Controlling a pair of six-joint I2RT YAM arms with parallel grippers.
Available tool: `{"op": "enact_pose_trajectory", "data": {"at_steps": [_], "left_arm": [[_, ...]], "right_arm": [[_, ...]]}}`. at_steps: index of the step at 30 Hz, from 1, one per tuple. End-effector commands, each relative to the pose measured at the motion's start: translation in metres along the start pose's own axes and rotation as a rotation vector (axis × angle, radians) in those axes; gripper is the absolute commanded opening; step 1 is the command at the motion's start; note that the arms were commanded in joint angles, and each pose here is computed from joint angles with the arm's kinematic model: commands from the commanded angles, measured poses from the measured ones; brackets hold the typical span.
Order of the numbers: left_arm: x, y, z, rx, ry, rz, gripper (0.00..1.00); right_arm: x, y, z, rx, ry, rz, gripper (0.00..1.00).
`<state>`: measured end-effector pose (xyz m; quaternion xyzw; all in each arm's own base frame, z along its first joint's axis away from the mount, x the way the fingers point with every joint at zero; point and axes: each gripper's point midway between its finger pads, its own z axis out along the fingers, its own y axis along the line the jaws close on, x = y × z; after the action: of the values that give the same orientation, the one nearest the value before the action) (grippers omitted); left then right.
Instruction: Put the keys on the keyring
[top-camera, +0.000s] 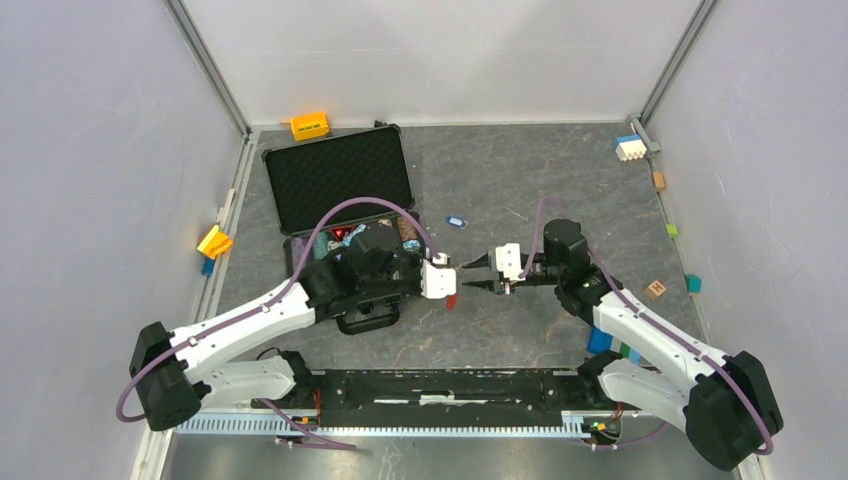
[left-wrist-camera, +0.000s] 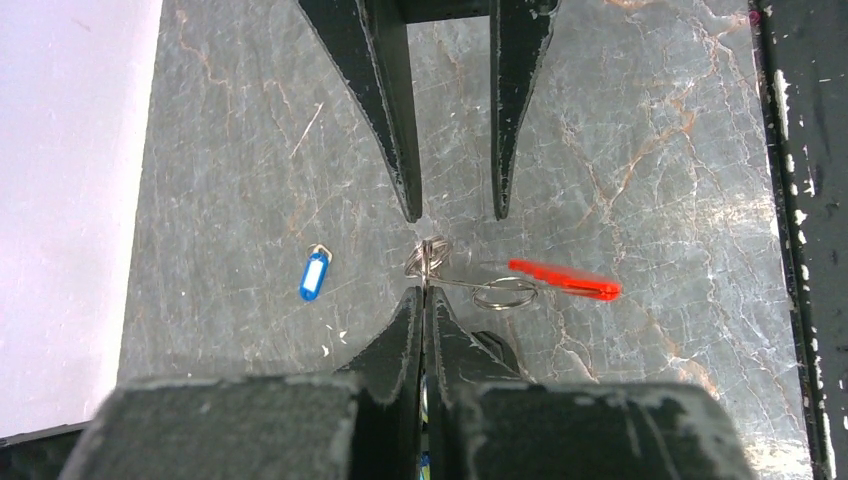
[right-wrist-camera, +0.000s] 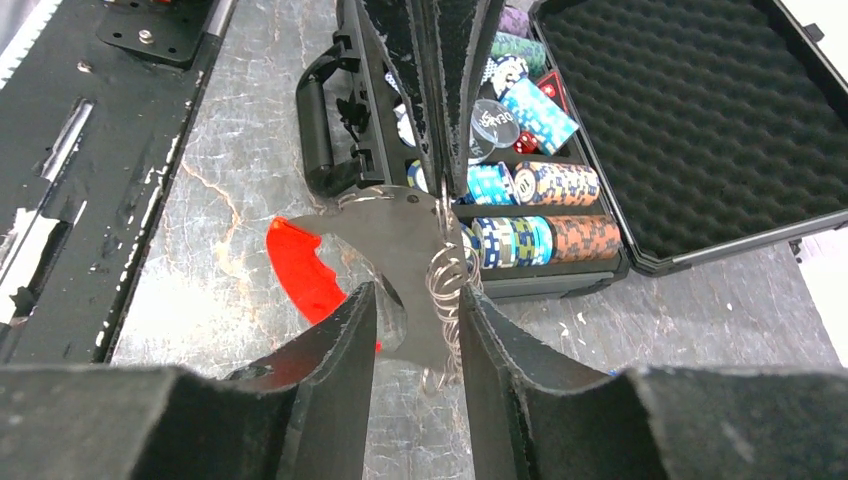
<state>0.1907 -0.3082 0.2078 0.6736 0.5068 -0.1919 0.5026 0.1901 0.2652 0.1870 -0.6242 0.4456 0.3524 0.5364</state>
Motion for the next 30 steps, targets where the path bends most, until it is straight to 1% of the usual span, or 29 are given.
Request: {"op": "enact_pose_trajectory", "data": {"at_steps": [1,3,6,11,16,23,26,30], "left_arm": [[-0.006,0.013,-0.003,-0.054,0.001,0.072,0.02],[-0.006,0.010,-0.003,-0.045,0.001,0.066,0.02],[-0.007,0.004,-0.002,-0.024,-0.013,0.036,0.02],[-0.014,-0.008,0.002,0.028,-0.060,-0.040,0.02],[-0.021,-0.014,0.009,0.075,-0.087,-0.112,0.02],[-0.024,-0.013,0.013,0.086,-0.086,-0.153,0.02],[-0.024,-0.012,0.014,0.087,-0.085,-0.167,0.02],[-0.024,-0.008,0.014,0.076,-0.084,-0.181,0.02]], "right_arm": [[-0.011,-0.021,-0.004,0.076,0.023,-0.065,0.41],[-0.008,-0.028,-0.005,0.111,0.046,-0.054,0.41],[-0.009,-0.030,-0.005,0.116,0.045,-0.047,0.40],[-0.024,-0.027,-0.003,0.101,-0.021,-0.046,0.41],[-0.036,-0.018,0.001,0.045,-0.068,-0.028,0.40],[-0.039,-0.006,0.003,-0.010,-0.091,-0.026,0.33],[-0.039,-0.002,0.004,-0.027,-0.091,-0.032,0.28],[-0.034,-0.001,0.004,-0.036,-0.069,-0.036,0.28]]}}
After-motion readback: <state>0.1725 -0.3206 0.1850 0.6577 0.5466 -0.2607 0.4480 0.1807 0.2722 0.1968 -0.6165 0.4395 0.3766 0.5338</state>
